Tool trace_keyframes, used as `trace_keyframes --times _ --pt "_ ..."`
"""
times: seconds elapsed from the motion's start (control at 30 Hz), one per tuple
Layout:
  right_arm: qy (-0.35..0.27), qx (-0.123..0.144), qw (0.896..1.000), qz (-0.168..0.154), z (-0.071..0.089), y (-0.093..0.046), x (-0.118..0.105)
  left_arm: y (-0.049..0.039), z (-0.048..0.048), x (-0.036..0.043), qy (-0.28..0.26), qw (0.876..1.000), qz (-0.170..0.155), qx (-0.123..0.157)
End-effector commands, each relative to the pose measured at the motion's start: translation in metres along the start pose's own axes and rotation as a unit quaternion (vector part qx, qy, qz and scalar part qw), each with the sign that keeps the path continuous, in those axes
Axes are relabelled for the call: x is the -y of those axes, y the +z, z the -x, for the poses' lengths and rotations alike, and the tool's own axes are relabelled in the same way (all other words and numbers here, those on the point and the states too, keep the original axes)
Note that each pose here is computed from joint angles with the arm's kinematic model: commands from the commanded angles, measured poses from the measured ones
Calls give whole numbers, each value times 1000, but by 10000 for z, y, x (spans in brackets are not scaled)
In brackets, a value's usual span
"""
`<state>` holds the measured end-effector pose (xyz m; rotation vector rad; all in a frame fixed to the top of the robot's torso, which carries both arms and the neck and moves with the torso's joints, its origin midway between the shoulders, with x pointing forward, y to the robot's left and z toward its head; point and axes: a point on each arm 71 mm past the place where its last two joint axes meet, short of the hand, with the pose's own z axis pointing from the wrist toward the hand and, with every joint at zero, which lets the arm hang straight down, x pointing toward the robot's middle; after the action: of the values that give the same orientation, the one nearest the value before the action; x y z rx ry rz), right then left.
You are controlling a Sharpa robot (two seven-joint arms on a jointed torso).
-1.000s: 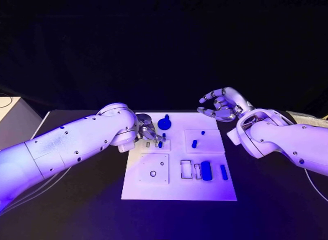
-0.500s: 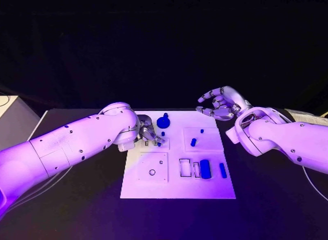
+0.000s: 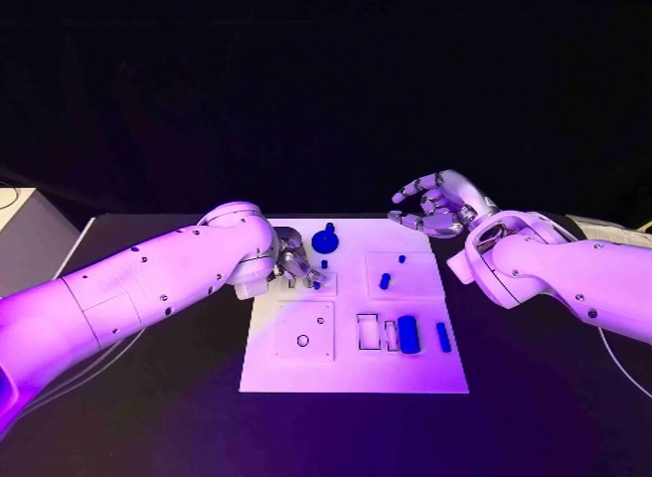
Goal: Assemble the parts on the task board
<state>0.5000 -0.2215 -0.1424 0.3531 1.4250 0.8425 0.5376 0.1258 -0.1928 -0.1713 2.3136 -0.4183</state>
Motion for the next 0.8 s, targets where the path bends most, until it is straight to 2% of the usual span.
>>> trace_keyframes --times 0.03,0.43,0.8 --pt "-6 -11 1000 4 -20 5 -11 5 -20 24 -3 1000 -8 -9" --pt "-10 -20 1000 2 -42 22 -7 8 -22 59 -23 999 -24 -8" --pt "-13 -28 1000 -4 -54 27 18 -32 -5 34 -79 996 -41 -2"
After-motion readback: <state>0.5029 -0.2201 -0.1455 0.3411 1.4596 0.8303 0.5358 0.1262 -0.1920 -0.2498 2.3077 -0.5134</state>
